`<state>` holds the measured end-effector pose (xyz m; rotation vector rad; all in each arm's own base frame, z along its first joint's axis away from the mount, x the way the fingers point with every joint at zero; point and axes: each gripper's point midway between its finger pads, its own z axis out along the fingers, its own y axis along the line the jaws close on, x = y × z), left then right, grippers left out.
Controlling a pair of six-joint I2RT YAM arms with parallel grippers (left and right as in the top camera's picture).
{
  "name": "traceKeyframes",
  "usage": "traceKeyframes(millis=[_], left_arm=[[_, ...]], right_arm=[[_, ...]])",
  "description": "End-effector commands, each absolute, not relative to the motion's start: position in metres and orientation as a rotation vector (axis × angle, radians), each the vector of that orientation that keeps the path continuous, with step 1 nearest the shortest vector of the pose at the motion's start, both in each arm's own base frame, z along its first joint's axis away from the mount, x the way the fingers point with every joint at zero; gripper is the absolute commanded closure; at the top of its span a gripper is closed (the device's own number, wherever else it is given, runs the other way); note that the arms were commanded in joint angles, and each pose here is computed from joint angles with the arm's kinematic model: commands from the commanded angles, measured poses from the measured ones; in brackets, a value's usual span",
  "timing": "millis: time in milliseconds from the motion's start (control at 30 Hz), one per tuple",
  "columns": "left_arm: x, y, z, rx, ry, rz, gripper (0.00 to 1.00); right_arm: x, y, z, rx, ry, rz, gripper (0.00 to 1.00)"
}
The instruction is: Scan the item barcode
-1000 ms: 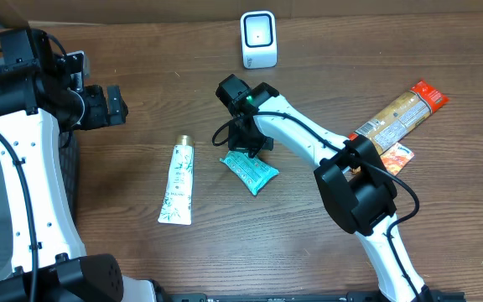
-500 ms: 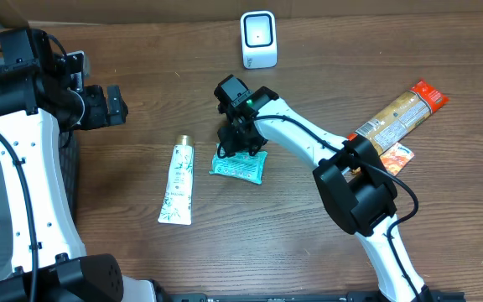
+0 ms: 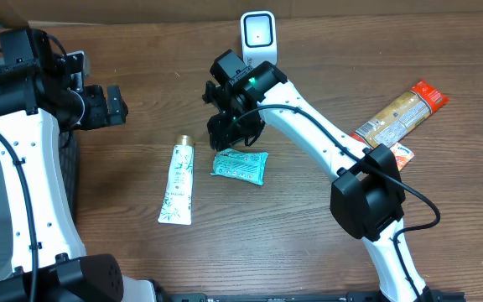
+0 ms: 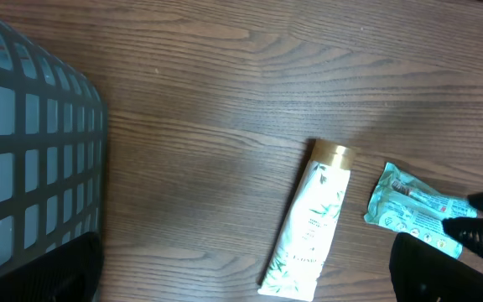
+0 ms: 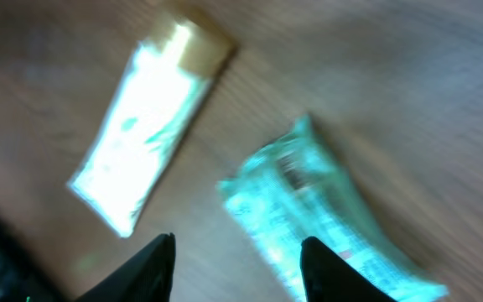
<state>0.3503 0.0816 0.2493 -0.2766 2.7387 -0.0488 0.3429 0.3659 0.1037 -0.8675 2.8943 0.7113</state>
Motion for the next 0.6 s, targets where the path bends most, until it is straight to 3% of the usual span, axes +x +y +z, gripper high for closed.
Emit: traceKeyframes(millis=[0, 300, 567], left_arm=[[0.352, 0.081, 0.255, -0.249, 2.72, -0.041, 0.0], [0.352, 0.081, 0.255, -0.249, 2.72, -0.041, 0.0], [0.352, 0.081, 0.255, -0.249, 2.72, -0.041, 0.0]], right_arm=[[0.316, 0.369, 0.098, -0.793, 3.006, 0.855, 0.54], [0.291, 0.368, 0.049, -0.671, 3.135, 0.903, 0.5], [0.286, 0.367, 0.026, -0.529, 3.187, 0.769, 0.61]])
